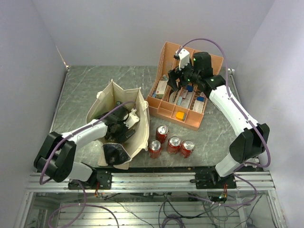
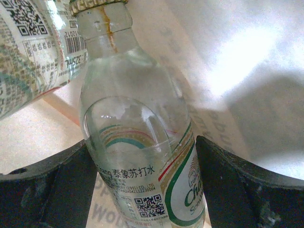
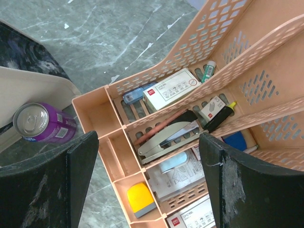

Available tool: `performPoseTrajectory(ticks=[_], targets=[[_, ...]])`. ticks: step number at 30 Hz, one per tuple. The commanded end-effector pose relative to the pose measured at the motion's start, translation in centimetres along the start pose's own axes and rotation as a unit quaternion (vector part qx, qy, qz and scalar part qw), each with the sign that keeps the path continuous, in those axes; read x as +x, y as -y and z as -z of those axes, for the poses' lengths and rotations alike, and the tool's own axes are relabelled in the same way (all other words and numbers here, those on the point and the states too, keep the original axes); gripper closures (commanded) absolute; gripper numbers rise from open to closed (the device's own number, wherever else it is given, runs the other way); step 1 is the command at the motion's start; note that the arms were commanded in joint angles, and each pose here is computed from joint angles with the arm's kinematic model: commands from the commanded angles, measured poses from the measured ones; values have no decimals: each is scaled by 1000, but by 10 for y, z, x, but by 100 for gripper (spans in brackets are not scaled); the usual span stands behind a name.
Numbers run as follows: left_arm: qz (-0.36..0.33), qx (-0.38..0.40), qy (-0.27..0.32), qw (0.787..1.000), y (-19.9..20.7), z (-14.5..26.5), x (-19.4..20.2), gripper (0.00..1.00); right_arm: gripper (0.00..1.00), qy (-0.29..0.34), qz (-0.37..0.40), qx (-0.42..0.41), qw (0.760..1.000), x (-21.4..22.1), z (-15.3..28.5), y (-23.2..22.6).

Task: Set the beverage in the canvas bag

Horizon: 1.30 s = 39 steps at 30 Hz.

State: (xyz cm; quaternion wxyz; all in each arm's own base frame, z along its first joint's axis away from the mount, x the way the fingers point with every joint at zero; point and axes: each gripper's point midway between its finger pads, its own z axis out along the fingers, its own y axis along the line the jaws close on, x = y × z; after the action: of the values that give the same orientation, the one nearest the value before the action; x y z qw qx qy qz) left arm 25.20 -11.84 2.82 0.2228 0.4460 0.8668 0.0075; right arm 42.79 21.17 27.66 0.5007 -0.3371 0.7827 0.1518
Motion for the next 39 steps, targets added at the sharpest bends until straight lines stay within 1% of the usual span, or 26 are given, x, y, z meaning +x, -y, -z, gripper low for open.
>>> performPoseTrajectory(ticks=[1, 4, 5, 16, 22, 26, 32, 35, 36, 39], targets=[[-15, -6, 27, 1000, -5, 25, -12, 83, 14, 33, 5, 3, 999, -19, 17, 0], [-18, -3, 48, 999, -4, 39, -18, 92, 14, 37, 4, -1, 999, -22, 21, -3], [-17, -3, 53, 998, -4, 44, -19, 93, 14, 39, 3, -2, 999, -23, 21, -3], [-13, -16, 105, 994, -13, 85, -41, 93, 14, 55, 5, -31, 998, -38, 24, -19], [-4, -17, 159, 987, -21, 112, -68, 93, 15, 74, -12, -111, 991, -59, 26, -56], [-3, -22, 194, 981, -24, 126, -82, 93, 15, 70, 1, -152, 986, -69, 22, -81], [-8, -28, 201, 979, -25, 129, -79, 93, 16, 60, 1, -157, 986, -70, 17, -87], [-14, -19, 199, 980, -21, 127, -76, 93, 16, 60, -3, -151, 987, -68, 17, -85], [-15, -15, 199, 980, -19, 127, -76, 93, 16, 59, 1, -160, 985, -67, 17, -96], [-29, 1, 195, 980, -13, 123, -73, 93, 16, 57, 5, -160, 985, -64, 19, -99]])
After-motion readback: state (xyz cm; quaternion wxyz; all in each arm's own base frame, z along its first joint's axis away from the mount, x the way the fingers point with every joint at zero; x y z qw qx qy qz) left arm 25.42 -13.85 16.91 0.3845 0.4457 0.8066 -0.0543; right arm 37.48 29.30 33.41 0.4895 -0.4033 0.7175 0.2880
